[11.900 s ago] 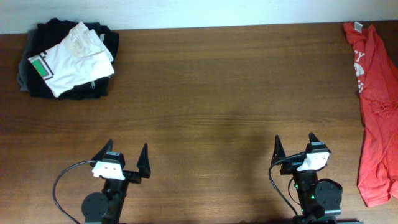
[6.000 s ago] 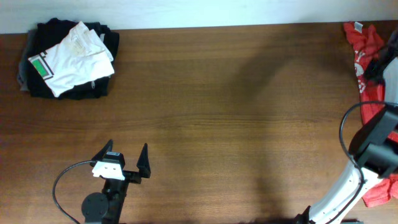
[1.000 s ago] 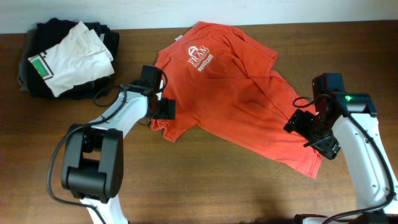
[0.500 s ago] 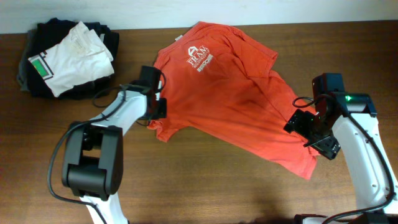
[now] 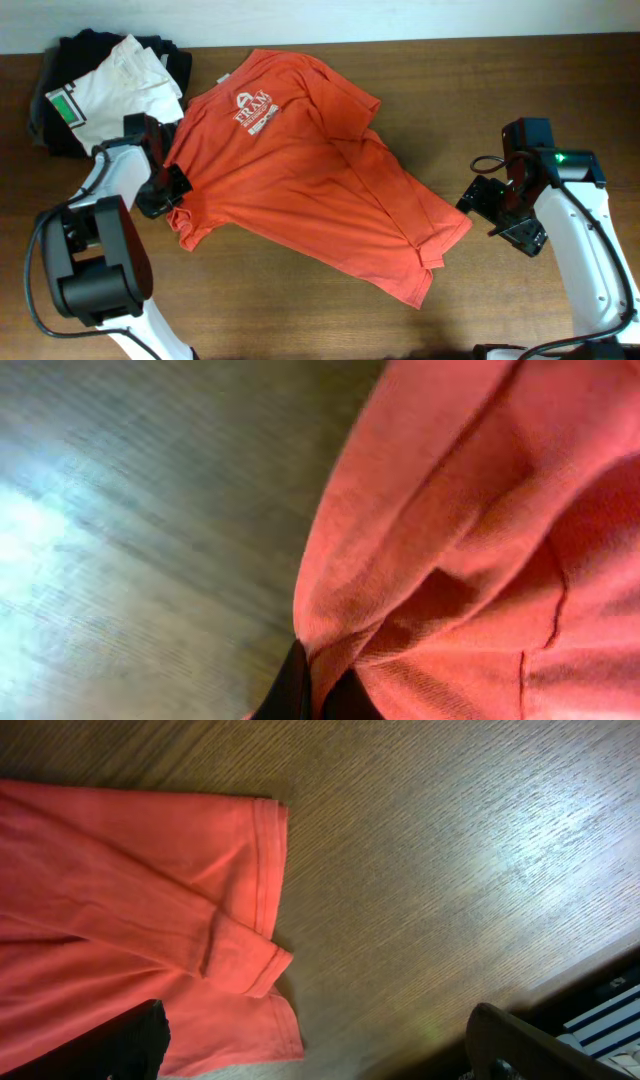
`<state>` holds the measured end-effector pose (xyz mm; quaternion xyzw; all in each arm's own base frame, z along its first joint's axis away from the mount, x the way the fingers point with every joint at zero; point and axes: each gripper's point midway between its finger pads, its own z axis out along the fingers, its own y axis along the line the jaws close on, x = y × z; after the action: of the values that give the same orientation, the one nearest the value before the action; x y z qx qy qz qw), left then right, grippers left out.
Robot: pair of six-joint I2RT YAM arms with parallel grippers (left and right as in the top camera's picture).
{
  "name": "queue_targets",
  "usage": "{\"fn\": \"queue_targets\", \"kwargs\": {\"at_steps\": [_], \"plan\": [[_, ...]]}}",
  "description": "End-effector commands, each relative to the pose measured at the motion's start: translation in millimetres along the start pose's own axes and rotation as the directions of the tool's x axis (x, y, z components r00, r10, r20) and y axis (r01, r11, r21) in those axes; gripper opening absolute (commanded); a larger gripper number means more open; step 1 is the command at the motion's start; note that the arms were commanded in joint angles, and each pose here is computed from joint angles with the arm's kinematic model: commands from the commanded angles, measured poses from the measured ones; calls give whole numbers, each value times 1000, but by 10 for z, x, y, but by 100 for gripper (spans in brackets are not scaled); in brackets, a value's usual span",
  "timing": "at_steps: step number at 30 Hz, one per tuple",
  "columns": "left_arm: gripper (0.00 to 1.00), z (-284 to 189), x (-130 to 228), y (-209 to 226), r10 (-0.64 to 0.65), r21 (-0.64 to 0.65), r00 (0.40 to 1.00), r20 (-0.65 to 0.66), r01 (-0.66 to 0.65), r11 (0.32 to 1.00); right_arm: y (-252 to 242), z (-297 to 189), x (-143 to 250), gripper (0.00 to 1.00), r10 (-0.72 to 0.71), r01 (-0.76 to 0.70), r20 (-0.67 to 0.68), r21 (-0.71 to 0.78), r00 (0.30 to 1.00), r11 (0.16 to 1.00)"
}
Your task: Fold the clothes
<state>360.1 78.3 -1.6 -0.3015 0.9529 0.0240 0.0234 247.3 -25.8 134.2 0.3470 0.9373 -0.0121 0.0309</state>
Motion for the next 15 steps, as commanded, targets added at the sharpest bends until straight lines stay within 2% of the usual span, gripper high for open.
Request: {"fn": "queue_targets", "kwargs": {"at_steps": [1,2,3,4,8,11,15], "plan": [[2,155,81,215,-161,-36,985,-61,159,987,-13,1,-42,98,18,-18,16,7,1000,1000],[14,156,81,213,-166,-28,984,-66,164,986,22,-1,-88,98,19,-19,35,-8,999,1000],[83,156,81,214,-167,-24,984,-68,166,986,78,-4,-140,98,21,-19,54,-34,998,999],[98,157,83,214,-162,-24,984,-69,161,987,144,-10,-181,98,22,-18,67,-65,998,998],[99,157,83,215,-159,-24,985,-68,157,987,302,-18,-73,99,7,-6,4,-151,1000,989],[99,157,83,215,-159,-24,985,-68,157,987,242,64,53,99,-122,118,-28,-116,992,986],[99,161,79,220,-159,-27,985,-65,158,987,59,558,364,98,-157,149,-134,-70,978,986]]}}
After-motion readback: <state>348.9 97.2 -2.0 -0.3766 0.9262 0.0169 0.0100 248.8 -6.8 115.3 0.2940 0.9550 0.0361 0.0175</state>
